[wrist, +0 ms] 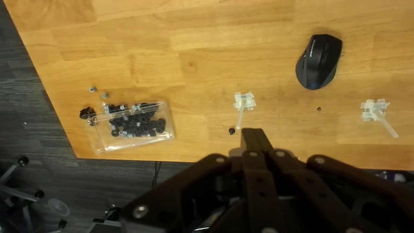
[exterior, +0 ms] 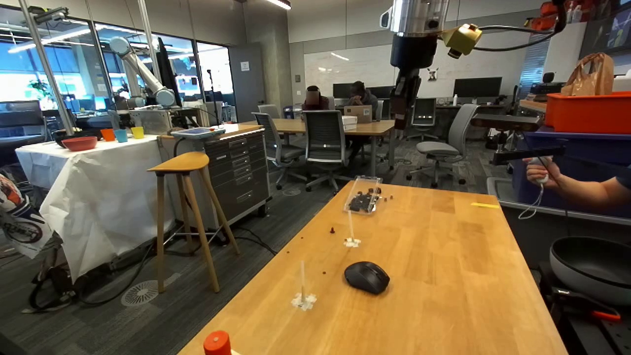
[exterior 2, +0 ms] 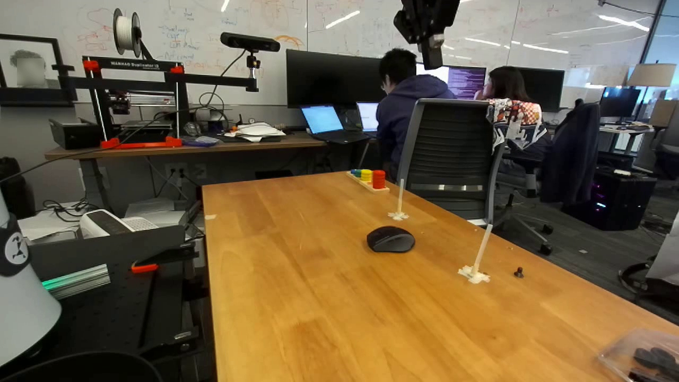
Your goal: Push the left button of the mouse twice
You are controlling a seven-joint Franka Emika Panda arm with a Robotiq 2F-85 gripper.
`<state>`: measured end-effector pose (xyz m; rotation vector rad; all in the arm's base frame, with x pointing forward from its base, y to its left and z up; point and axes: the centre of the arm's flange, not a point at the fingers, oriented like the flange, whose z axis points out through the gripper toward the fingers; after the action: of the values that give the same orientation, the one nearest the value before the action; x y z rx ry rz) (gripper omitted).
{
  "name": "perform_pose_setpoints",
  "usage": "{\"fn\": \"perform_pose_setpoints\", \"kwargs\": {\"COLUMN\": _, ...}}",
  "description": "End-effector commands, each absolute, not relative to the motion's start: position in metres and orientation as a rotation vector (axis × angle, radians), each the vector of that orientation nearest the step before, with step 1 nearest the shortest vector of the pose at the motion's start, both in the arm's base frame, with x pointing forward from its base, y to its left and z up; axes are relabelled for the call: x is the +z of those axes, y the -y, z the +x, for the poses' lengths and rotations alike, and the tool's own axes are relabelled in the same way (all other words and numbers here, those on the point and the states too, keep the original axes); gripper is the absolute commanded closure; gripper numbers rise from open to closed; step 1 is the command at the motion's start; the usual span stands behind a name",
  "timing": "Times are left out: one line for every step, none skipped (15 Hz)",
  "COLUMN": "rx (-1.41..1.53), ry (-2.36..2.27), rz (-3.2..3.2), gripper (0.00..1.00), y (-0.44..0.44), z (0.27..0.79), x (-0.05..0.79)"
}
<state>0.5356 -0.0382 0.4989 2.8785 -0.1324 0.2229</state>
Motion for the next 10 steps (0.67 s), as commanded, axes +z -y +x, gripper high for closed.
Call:
{"fn": "perform_pose_setpoints", "kwargs": {"rx": 0.232, "ry": 0.171, "rz": 2.861, "gripper": 1.00, "y": 0.035, "z": 0.530, "x": 0.498}}
{"fn": "perform_pose_setpoints", "kwargs": {"rx": 0.220, "ry": 0.171, "rz": 2.858, "gripper": 1.00, "y": 0.033, "z": 0.533, "x": 0.491}}
{"fn": "perform_pose_setpoints", "kwargs": {"rx": 0.204, "ry": 0.163, "rz": 2.857, "gripper": 1.00, "y": 0.029, "z": 0.535, "x": 0.482}}
{"fn": "perform_pose_setpoints", "kwargs": {"rx": 0.184, "ry": 0.156, "rz": 2.851, "gripper": 1.00, "y": 0.024, "z": 0.537, "x": 0.472}}
{"fn": "perform_pose_setpoints", "kwargs": {"rx": 0.165, "ry": 0.148, "rz": 2.850, "gripper": 1.00, "y": 0.020, "z": 0.538, "x": 0.463}}
{"fn": "perform_pose_setpoints", "kwargs": {"rx": 0.143, "ry": 0.137, "rz": 2.848, "gripper": 1.00, "y": 0.015, "z": 0.539, "x": 0.452}}
{"fn": "perform_pose_setpoints", "kwargs": {"rx": 0.119, "ry": 0.131, "rz": 2.849, "gripper": 1.00, "y": 0.011, "z": 0.541, "x": 0.443}}
{"fn": "perform_pose_setpoints", "kwargs": {"rx": 0.094, "ry": 0.126, "rz": 2.853, "gripper": 1.00, "y": 0.007, "z": 0.543, "x": 0.432}}
{"fn": "perform_pose_setpoints", "kwargs": {"rx": 0.070, "ry": 0.121, "rz": 2.856, "gripper": 1.00, "y": 0.004, "z": 0.545, "x": 0.421}}
{"fn": "perform_pose_setpoints", "kwargs": {"rx": 0.053, "ry": 0.110, "rz": 2.856, "gripper": 1.00, "y": 0.001, "z": 0.547, "x": 0.410}}
